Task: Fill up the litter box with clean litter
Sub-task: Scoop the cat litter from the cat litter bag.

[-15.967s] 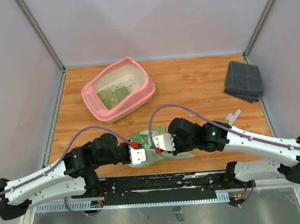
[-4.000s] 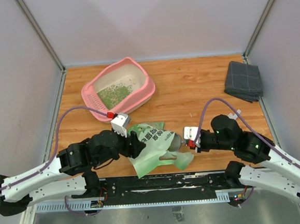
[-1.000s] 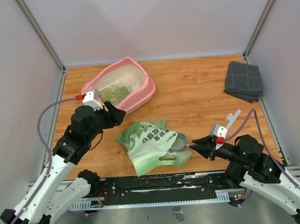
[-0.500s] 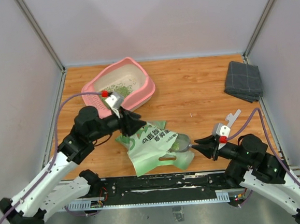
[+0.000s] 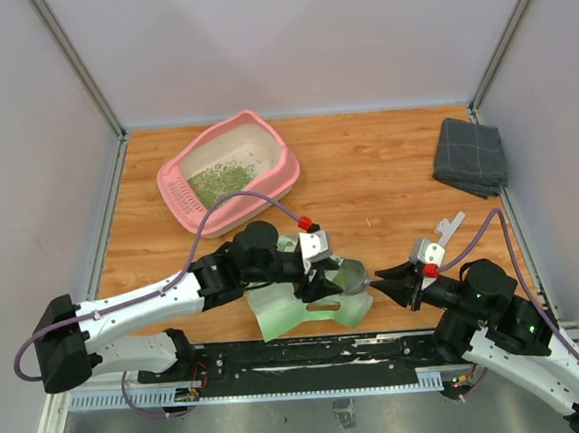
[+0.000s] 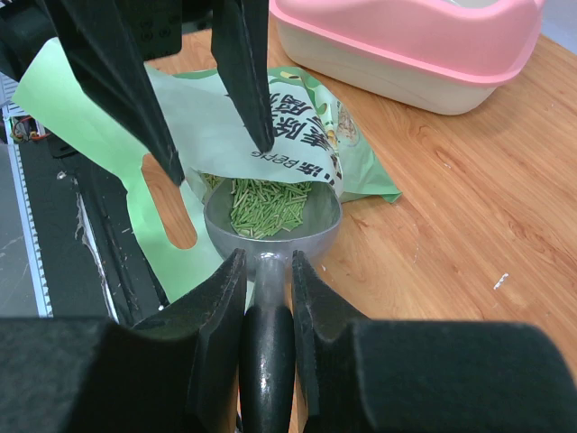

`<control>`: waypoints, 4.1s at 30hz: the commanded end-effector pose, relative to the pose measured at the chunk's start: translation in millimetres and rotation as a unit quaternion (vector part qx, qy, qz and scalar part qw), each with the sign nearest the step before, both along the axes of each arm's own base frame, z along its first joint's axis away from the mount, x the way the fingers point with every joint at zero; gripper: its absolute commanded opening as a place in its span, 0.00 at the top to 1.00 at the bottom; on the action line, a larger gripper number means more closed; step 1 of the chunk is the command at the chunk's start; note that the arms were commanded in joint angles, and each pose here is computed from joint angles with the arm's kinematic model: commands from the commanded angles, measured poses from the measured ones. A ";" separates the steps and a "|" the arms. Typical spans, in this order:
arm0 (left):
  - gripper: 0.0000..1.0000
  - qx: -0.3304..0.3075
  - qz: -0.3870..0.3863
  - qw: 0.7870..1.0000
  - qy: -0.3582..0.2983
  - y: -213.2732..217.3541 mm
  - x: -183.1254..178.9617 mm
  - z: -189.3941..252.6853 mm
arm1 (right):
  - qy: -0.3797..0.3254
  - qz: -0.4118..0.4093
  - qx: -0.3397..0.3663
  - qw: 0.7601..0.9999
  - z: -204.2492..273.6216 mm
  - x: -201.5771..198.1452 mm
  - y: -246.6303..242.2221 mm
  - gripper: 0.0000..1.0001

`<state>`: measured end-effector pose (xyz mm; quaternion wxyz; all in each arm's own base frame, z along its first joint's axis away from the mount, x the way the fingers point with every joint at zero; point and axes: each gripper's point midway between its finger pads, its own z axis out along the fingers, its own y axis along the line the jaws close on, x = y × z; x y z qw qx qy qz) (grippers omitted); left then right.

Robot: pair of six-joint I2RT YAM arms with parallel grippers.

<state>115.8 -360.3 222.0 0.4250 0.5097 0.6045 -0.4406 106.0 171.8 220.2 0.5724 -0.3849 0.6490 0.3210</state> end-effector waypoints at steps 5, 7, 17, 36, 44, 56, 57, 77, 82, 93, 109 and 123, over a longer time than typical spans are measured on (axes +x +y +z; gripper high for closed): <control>0.44 0.010 -0.032 0.998 -0.056 -31.0 -2.1 -7.1 | -0.034 -0.003 0.029 0.999 26.7 1.1 -2.7 0.99; 0.47 0.010 -0.042 0.998 -0.056 -34.3 -6.6 -9.3 | -0.035 -0.004 0.030 0.999 27.8 0.9 -3.2 0.99; 0.70 0.003 -0.055 0.996 -0.067 -48.6 -18.8 -8.7 | -0.038 -0.001 0.032 0.999 29.3 -0.2 -3.4 0.99; 1.00 0.047 -0.062 0.988 -0.132 -71.7 -25.9 14.2 | -0.006 -0.107 0.028 0.994 112.9 -13.3 -72.8 0.50; 1.00 0.097 -0.045 0.985 -0.136 -72.8 -30.9 0.1 | -0.049 -0.178 0.063 0.981 137.3 -17.3 -119.7 0.51; 1.00 0.120 -0.038 0.984 -0.127 -85.0 -41.7 -6.9 | -0.050 -0.201 0.056 0.977 144.5 -13.2 -128.1 0.53; 1.00 0.118 -0.038 0.984 -0.124 -85.8 -42.7 -8.2 | -0.051 -0.202 0.056 0.976 145.4 -12.9 -128.5 0.53; 1.00 0.144 -0.031 0.979 -0.138 -91.8 -50.0 -18.8 | -0.016 -0.233 0.052 0.971 144.9 -4.9 -130.3 0.54; 1.00 0.143 -0.037 0.977 -0.151 -93.4 -54.6 -9.3 | 0.048 -0.243 0.020 0.969 130.8 -7.4 -128.5 0.55; 1.00 0.136 -0.053 0.974 -0.174 -103.9 -66.8 2.8 | 0.125 -0.251 -0.014 0.960 114.6 -20.0 -132.4 0.55; 1.00 0.149 -0.042 0.970 -0.187 -92.6 -61.7 11.6 | 0.210 -0.196 -0.027 0.958 74.7 -25.9 -89.8 0.54; 1.00 0.168 0.002 0.965 -0.200 -40.9 -38.7 29.3 | 0.204 -0.068 -0.084 0.973 64.8 -29.9 -38.9 0.43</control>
